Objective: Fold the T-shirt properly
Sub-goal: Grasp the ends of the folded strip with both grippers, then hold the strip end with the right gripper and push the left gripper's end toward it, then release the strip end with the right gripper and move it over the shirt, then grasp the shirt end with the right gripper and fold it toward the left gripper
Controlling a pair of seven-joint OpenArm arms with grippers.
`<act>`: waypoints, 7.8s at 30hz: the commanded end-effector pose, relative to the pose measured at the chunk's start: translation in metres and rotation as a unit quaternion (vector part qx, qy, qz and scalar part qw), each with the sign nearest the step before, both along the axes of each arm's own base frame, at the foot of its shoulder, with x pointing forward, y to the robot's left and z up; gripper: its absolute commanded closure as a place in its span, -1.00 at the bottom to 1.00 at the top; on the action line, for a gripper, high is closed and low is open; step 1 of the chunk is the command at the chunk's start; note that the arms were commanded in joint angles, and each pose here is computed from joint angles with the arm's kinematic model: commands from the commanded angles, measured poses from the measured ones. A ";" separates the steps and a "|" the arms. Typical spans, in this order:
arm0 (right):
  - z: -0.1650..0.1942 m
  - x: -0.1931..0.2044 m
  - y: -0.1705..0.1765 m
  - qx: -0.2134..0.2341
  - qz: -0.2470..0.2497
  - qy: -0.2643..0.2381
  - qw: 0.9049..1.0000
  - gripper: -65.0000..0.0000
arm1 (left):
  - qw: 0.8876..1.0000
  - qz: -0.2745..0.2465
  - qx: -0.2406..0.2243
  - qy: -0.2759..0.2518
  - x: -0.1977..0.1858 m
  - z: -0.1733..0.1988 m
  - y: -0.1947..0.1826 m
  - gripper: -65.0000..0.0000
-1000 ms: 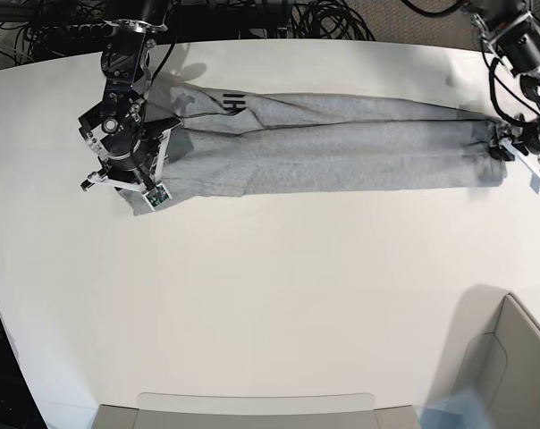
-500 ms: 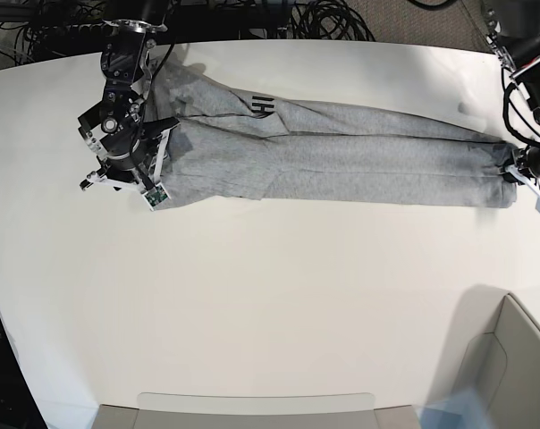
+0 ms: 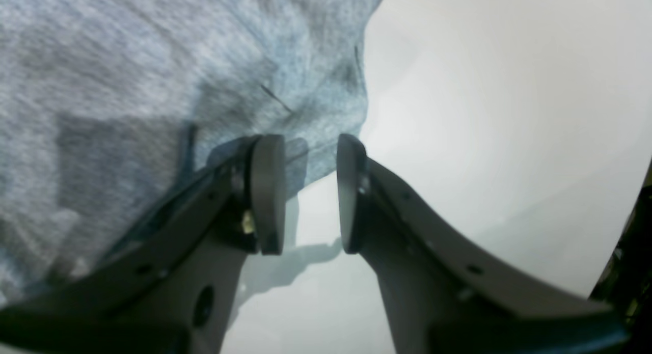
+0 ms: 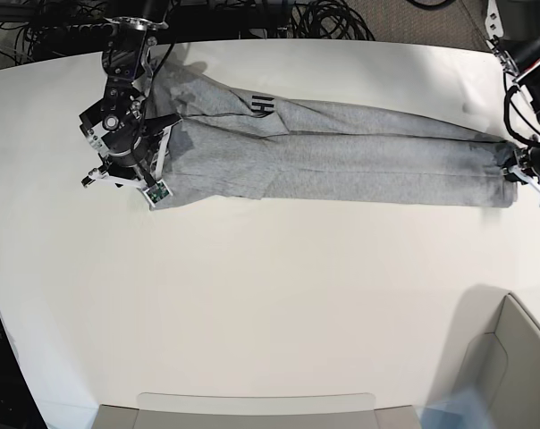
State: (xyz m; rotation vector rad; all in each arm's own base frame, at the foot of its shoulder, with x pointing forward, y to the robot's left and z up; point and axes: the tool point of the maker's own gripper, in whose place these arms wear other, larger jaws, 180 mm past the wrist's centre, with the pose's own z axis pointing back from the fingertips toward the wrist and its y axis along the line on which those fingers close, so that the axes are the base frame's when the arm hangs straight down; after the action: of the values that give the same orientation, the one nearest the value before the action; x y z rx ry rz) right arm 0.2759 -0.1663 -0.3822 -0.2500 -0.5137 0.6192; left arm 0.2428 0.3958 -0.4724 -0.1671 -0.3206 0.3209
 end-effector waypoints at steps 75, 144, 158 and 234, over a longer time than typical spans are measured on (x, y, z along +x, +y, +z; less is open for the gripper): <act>0.008 0.007 0.008 0.012 0.008 -0.017 1.000 0.45 | 0.900 -0.384 0.166 -0.120 0.019 0.116 -0.244 1.00; -0.053 -0.055 0.073 0.421 -0.116 0.134 0.890 0.45 | 0.928 -0.329 0.150 -0.087 -0.003 0.102 -0.201 0.68; -0.062 -0.044 0.132 0.451 -0.044 0.167 0.876 0.92 | 0.928 -0.329 0.151 -0.087 -0.004 0.102 -0.201 0.68; 0.054 -0.008 0.345 0.255 0.273 0.038 0.927 1.00 | 0.980 -0.134 0.141 0.034 -0.042 0.062 -0.052 0.68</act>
State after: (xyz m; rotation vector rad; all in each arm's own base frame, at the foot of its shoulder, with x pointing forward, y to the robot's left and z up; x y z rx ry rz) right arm 0.2590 0.1698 -0.3462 0.4057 -0.5962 1.0010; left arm 0.1914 0.3373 -0.4208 0.0574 -0.2336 0.0214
